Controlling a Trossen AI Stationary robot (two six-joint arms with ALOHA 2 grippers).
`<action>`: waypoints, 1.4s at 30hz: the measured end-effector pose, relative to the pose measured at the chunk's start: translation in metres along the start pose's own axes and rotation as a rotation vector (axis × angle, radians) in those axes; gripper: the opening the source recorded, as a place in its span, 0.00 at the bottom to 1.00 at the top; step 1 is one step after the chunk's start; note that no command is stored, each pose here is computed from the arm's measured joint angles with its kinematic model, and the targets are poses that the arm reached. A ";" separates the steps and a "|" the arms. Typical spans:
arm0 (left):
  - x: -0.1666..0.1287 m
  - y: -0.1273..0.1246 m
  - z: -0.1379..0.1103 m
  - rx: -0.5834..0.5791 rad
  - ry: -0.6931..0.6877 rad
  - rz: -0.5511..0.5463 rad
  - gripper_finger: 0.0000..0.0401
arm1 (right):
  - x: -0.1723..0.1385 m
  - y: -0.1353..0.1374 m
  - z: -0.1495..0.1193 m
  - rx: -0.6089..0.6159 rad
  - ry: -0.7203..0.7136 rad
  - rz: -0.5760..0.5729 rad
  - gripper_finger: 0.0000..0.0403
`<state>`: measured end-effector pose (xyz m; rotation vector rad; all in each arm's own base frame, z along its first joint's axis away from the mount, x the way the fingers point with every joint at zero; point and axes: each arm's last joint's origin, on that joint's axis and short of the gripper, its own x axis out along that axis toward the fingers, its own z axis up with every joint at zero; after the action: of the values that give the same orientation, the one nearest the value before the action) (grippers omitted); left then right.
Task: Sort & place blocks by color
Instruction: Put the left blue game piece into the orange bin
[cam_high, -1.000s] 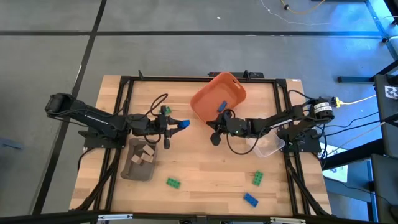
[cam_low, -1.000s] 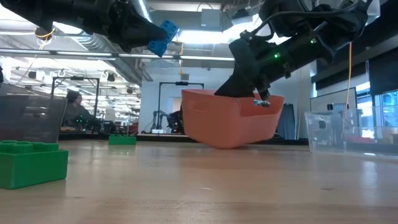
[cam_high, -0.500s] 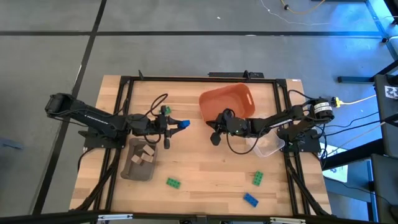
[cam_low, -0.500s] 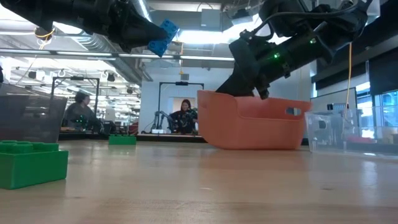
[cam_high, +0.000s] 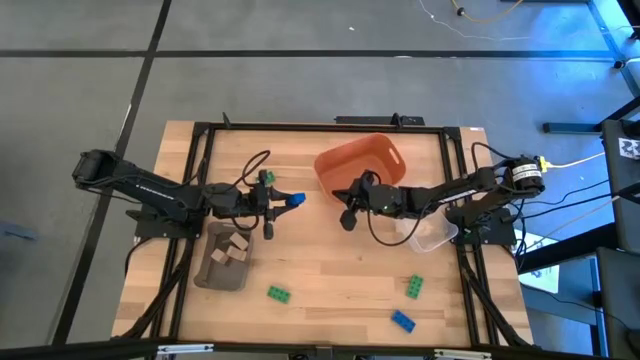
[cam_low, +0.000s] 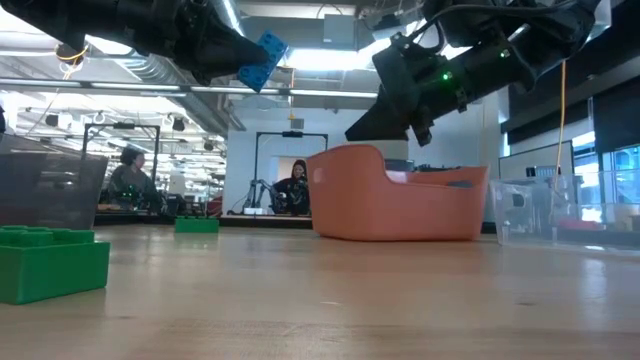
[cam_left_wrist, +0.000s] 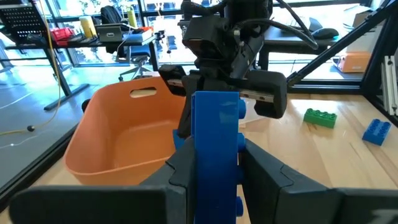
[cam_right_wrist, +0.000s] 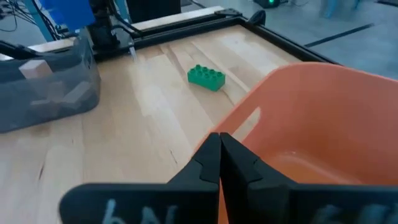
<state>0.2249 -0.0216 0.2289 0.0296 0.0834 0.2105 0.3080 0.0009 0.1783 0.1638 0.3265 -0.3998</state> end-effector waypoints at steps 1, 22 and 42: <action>0.000 0.000 0.000 0.000 0.000 -0.001 0.21 | 0.000 0.000 0.000 0.000 -0.002 0.001 0.00; 0.000 0.000 0.000 -0.004 0.005 0.000 0.21 | -0.040 -0.016 0.018 -0.095 0.058 -0.128 0.00; 0.000 0.000 -0.001 -0.004 0.009 0.000 0.21 | -0.064 -0.056 -0.016 0.052 0.096 -0.278 0.00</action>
<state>0.2248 -0.0217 0.2281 0.0250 0.0918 0.2103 0.2256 -0.0236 0.1802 0.1896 0.4352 -0.6773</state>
